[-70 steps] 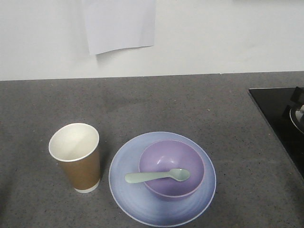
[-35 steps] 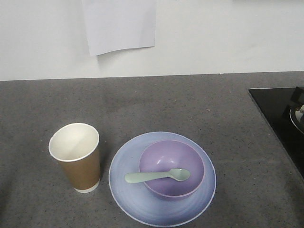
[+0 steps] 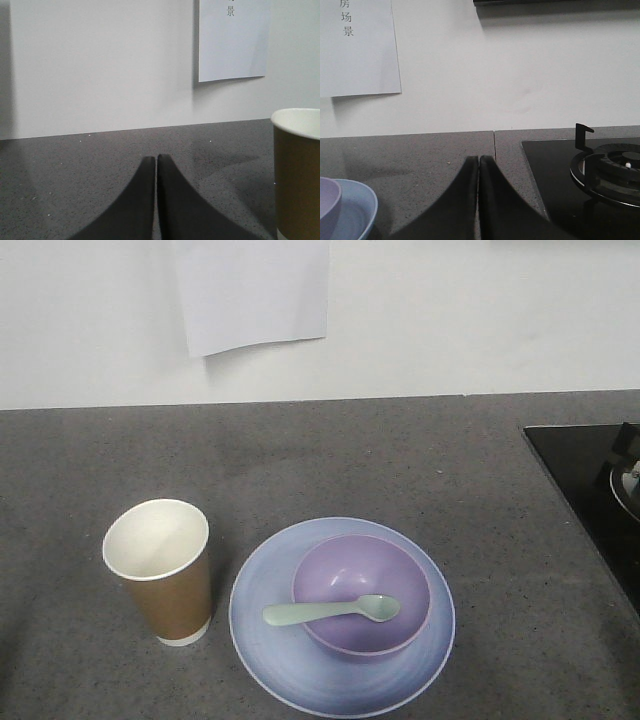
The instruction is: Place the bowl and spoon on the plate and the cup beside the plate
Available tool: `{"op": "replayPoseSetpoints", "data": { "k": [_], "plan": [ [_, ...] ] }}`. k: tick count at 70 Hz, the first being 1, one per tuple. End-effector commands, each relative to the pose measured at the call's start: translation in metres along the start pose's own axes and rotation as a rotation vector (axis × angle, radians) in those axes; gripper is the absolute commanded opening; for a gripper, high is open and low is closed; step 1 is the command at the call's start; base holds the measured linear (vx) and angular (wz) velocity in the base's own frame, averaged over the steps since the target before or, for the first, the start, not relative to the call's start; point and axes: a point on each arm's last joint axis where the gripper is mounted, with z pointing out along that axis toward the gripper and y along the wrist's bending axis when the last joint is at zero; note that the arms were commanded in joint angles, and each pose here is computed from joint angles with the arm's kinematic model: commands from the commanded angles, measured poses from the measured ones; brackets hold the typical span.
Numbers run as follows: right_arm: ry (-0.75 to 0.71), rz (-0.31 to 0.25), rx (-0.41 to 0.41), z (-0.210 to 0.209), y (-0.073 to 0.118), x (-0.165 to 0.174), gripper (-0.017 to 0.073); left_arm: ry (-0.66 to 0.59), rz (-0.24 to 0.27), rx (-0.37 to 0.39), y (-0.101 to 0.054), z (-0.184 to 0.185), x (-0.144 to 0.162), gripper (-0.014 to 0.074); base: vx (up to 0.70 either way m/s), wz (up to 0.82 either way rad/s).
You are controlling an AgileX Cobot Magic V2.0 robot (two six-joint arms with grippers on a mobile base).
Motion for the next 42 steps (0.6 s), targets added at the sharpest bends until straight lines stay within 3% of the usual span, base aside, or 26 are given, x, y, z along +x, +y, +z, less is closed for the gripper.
{"op": "replayPoseSetpoints", "data": {
  "k": [1, 42],
  "plan": [
    [-0.080, -0.012, -0.002, -0.0010, 0.0004, -0.0060, -0.0009, -0.099, -0.016, 0.000, -0.0001, -0.0019, -0.0108, -0.0006, 0.00, 0.00],
    [-0.080, -0.012, -0.002, -0.0010, 0.0004, -0.0060, -0.0007, -0.099, -0.016, 0.000, -0.0001, -0.0019, -0.0108, -0.0006, 0.00, 0.00]
  ]
}}
